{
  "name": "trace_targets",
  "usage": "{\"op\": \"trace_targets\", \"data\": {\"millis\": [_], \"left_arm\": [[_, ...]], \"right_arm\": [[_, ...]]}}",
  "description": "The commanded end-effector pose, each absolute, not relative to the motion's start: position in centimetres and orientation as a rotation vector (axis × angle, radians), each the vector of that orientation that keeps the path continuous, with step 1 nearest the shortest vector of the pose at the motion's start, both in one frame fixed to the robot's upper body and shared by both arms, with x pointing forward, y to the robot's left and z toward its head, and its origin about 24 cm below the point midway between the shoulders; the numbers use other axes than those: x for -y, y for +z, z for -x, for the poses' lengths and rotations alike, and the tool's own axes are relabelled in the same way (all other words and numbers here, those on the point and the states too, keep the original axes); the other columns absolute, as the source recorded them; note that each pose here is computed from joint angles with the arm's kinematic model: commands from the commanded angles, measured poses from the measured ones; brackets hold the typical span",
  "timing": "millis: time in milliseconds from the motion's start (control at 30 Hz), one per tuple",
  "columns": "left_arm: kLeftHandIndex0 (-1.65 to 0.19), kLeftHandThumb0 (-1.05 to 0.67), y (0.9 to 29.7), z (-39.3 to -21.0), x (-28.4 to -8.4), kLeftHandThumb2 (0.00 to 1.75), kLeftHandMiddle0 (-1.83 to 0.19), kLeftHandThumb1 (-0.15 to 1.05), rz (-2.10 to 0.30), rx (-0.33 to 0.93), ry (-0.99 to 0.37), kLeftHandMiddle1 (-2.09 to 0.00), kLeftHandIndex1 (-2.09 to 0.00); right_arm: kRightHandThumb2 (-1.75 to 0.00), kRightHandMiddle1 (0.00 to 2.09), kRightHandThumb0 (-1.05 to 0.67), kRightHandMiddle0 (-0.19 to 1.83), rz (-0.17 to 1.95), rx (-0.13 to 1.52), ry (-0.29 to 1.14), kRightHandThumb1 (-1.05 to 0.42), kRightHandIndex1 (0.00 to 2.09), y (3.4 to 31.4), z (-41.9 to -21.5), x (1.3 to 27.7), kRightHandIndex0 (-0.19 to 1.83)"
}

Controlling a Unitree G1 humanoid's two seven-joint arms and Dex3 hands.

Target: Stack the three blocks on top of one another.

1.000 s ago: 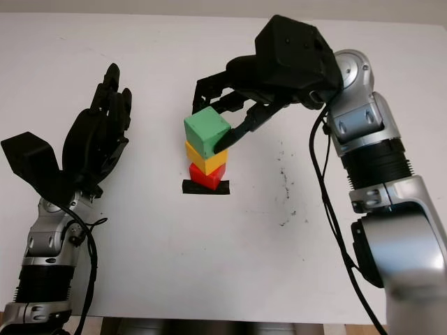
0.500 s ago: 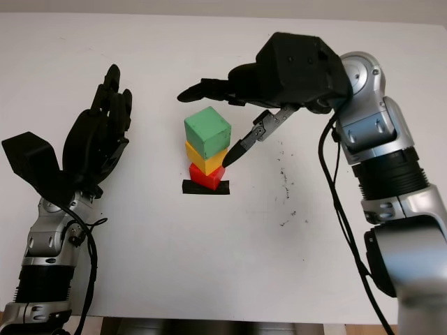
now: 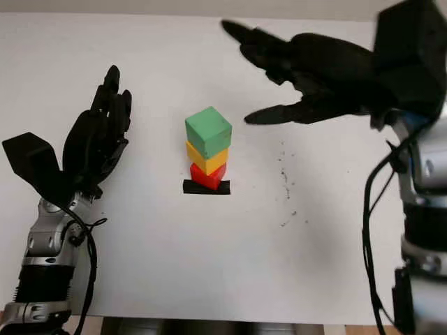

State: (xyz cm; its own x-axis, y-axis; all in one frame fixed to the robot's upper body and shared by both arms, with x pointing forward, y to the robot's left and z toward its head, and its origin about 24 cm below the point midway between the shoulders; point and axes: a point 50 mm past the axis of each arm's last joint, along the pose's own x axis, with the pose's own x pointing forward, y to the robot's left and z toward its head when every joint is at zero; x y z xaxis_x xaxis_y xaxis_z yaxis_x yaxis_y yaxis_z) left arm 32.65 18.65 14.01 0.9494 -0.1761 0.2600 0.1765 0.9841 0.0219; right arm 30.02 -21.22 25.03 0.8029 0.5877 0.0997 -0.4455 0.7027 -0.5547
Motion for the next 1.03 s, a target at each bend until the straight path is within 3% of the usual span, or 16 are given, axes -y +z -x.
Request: {"op": "trace_targets", "data": {"millis": [0, 267, 467, 767, 1000], "left_arm": [[0.18, -0.79, 13.9, -32.7, -19.0, 0.61, 0.18, 1.05, -0.006, 0.265, -0.178, -0.05, -0.05], [0.19, -0.8, 13.9, -33.4, -18.8, 0.61, 0.18, 1.05, 0.003, 0.264, -0.192, -0.05, -0.05], [0.19, -0.8, 13.5, -33.8, -18.8, 0.62, 0.19, 1.05, 0.034, 0.248, -0.216, -0.05, -0.04], [0.18, -0.8, 13.2, -33.9, -18.3, 0.61, 0.17, 1.05, 0.052, 0.254, -0.223, -0.05, -0.04], [0.18, -0.8, 13.0, -33.7, -17.9, 0.62, 0.17, 1.05, 0.059, 0.261, -0.222, -0.05, -0.05]], "right_arm": [[-0.68, 0.0, -0.75, -0.19, 0.459, 0.294, 0.527, -1.05, 0.0, 23.9, -29.4, 22.1, -0.19], [-0.81, 0.0, -0.6, -0.19, 0.261, 0.252, 0.26, -1.05, 0.0, 19.2, -29.6, 22.4, -0.19], [-0.74, 0.0, -0.68, -0.19, 0.141, 0.245, 0.113, -1.05, 0.0, 16.3, -29.7, 21.1, -0.19], [-0.73, 0.0, -0.81, -0.19, -0.013, 0.204, 0.122, -1.05, 0.0, 15.6, -29.9, 17.6, -0.19], [-0.71, 0.0, -0.8, -0.19, -0.023, 0.161, 0.138, -1.05, 0.0, 15.3, -30.2, 17.5, -0.19]]}}
